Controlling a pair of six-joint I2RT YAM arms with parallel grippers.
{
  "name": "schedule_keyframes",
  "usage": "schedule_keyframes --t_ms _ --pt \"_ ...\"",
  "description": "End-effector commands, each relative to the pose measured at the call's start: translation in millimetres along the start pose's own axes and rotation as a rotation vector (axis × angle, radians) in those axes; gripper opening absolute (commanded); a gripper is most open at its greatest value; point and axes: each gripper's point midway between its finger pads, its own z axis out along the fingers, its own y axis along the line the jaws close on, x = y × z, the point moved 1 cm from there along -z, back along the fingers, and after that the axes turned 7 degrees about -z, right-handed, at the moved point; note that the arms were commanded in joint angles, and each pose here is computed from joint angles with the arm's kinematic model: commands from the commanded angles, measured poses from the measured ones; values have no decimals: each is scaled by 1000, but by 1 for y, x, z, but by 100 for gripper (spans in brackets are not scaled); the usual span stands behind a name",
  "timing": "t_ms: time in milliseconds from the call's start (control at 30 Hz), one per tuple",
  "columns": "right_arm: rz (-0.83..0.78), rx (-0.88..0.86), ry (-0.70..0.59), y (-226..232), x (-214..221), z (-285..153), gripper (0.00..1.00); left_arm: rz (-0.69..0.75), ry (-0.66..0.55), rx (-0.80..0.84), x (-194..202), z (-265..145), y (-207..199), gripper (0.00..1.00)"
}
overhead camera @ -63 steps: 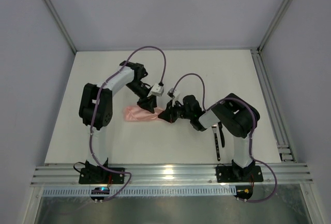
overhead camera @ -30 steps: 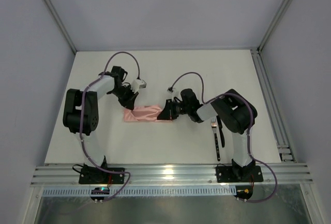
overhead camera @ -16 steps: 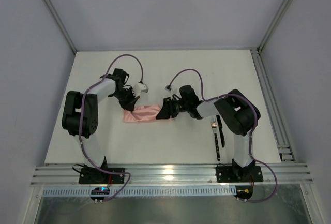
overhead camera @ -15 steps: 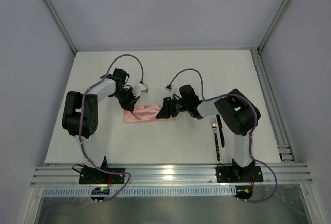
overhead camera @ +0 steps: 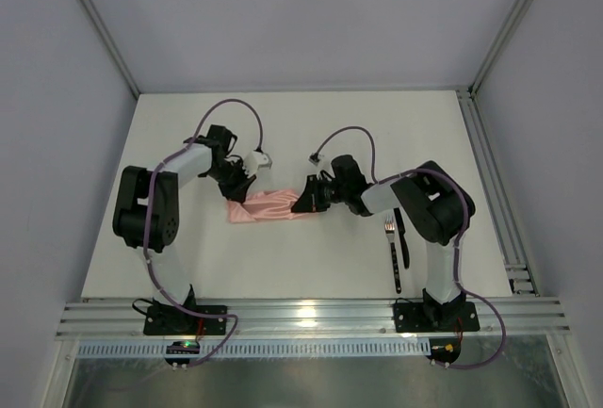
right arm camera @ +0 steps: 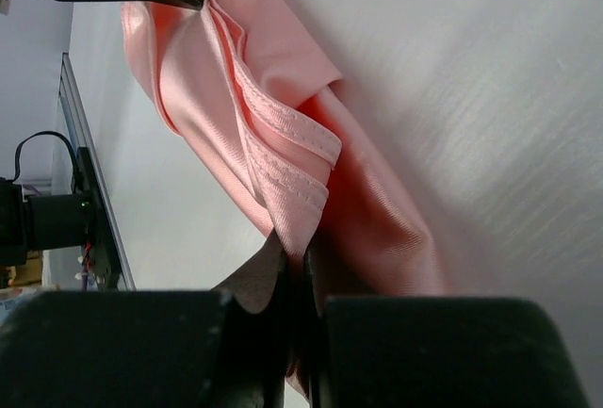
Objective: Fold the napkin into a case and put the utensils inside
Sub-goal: Stuff the top corner of the square-folded napkin into the folded napkin.
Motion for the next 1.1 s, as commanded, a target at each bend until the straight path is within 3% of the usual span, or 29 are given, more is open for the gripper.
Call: schedule_keyframes --t_ms 0,33,133,300,467,533,667,767,967,1067 --pt "96 57 19 -16 13 -2 4 -16 -79 -39 -18 -12 7 12" --pt "106 63 20 -17 15 -2 4 -9 -114 -50 -27 -20 5 25" --pt "145 81 33 -20 19 -1 4 17 -222 -50 -55 -39 0 39" --pt "212 114 52 -24 24 -2 4 68 -269 -42 -77 -56 -12 51" --pt "254 121 64 -23 26 -2 4 222 -182 -32 -83 -45 -54 56" --pt "268 121 63 -22 26 -2 4 326 -132 -18 -82 -29 -78 64" --pt "289 115 58 -20 25 -3 4 478 -3 -69 -52 6 -93 73" --pt "302 113 57 -18 25 -4 4 559 -33 -119 -61 14 -96 81" --pt "331 101 66 -17 28 -2 4 675 -3 -191 -51 32 -98 82" --pt "344 88 59 -16 28 -2 4 714 31 -215 -40 40 -98 77"
